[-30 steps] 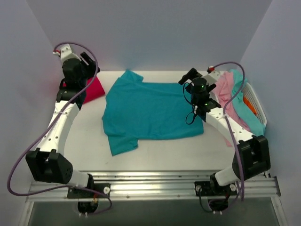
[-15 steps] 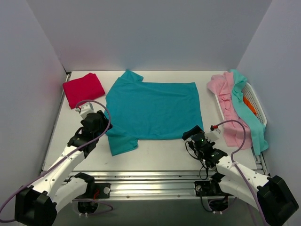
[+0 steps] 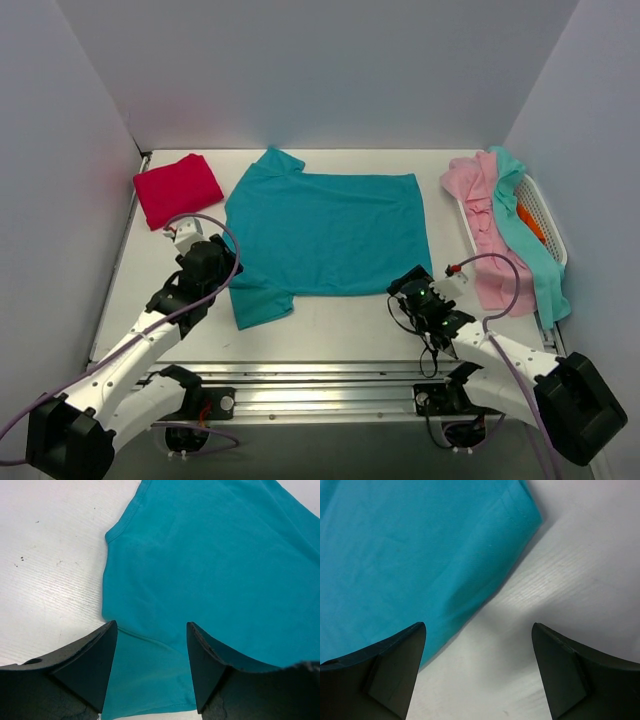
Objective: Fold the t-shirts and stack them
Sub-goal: Flatten out the tshirt
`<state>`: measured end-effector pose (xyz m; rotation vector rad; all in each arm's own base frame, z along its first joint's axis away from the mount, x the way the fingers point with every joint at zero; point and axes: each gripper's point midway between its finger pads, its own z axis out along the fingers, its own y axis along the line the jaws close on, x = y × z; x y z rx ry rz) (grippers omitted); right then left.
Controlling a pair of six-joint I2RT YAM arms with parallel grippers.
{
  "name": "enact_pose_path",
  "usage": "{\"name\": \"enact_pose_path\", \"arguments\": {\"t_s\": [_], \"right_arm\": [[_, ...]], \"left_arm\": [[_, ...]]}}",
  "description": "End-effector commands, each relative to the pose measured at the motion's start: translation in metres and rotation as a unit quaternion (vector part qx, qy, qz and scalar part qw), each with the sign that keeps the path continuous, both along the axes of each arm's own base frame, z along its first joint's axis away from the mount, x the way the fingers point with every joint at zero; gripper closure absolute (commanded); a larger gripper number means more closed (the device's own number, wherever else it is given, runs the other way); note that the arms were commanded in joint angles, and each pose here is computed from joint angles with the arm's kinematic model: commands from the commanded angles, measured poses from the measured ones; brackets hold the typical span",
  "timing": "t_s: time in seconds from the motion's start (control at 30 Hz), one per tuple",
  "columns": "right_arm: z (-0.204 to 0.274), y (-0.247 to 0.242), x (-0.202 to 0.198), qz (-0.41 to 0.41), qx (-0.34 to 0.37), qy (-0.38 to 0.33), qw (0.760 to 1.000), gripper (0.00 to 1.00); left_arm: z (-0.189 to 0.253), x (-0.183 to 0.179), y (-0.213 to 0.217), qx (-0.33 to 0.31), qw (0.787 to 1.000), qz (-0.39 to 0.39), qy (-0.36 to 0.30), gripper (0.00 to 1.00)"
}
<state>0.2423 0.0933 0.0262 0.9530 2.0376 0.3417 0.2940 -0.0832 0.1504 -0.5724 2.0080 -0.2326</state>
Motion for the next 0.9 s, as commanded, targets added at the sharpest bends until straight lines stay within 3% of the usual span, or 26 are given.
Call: {"name": "enact_pose_path", "arguments": {"t_s": [0.0,0.6,0.87], "right_arm": [[0.003,0.003,0.014,-0.017,-0.002,-0.011,1.0,0.17],[-0.016,0.005,0.048,-0.033,-0.064,-0.002,0.997,0.16],[-0.031,0.009,0.05,-0.024,-0.065,0.012,0.998,0.26]], "left_arm": [[0.012,0.008,0.003,0.007,1.0,0.013,-0.019,0.34],[0.0,0.013,-0.003,0.014,1.0,0.003,-0.015,0.35],[-0.002,0.004,-0.007,0.014,1.0,-0.002,-0.005,0.36]]}}
